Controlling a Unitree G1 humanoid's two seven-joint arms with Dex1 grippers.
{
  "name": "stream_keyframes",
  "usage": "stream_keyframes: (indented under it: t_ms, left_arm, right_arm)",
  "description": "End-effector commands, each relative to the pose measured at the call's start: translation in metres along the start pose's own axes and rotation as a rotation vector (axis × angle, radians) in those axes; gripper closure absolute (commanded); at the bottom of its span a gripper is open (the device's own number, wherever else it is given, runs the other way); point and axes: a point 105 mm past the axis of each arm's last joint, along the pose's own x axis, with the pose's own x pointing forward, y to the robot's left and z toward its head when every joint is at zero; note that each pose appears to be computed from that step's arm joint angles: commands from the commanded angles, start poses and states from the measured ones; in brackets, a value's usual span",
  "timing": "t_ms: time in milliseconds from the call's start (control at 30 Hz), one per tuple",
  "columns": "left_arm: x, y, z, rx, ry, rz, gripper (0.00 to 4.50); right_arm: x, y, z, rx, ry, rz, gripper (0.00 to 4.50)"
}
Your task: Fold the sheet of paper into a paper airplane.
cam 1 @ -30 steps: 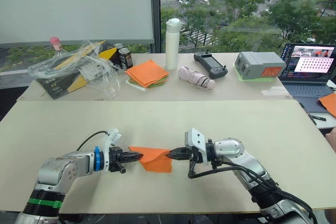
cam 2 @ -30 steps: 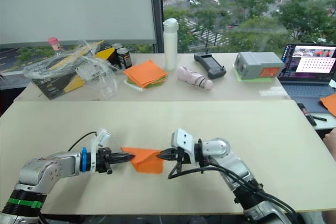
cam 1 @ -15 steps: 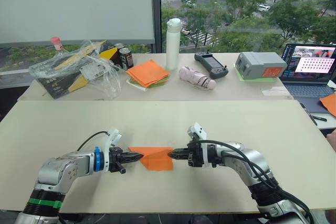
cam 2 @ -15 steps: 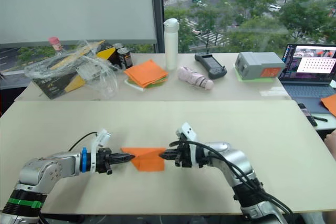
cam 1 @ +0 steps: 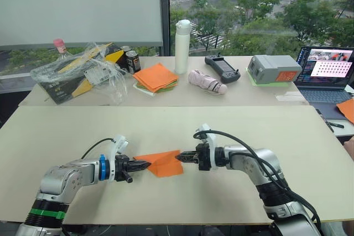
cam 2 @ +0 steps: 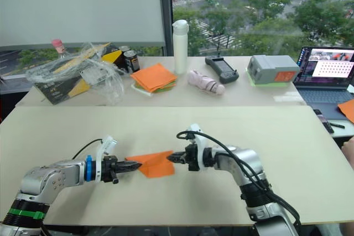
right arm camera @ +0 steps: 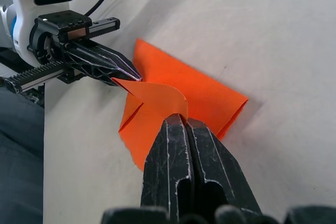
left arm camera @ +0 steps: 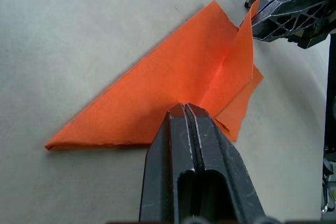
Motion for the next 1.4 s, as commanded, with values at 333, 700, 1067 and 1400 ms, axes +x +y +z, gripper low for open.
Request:
stream_keyframes:
  t_ms: [333,700,1067,1400]
  left_arm:
    - [-0.003,0.002,-0.003,-0.001,0.002,0.03,4.5]
    - [-0.007,0.006,-0.001,-0.002,-0.021,0.056,4.5]
    - [-0.006,0.023,0.015,-0.04,-0.11,0.141,4.5]
    - [0.0,0.017,-0.005,-0.04,-0.056,0.121,4.5]
  right_arm:
    - [0.003,-0.026,-0.017,0.153,0.035,-0.14,4.47]
    - [0.004,-0.023,-0.007,0.15,0.029,-0.109,4.47]
    - [0.004,-0.01,-0.013,0.095,0.077,-0.038,4.47]
    - [0.003,-0.008,-0.009,0.125,0.068,-0.033,4.47]
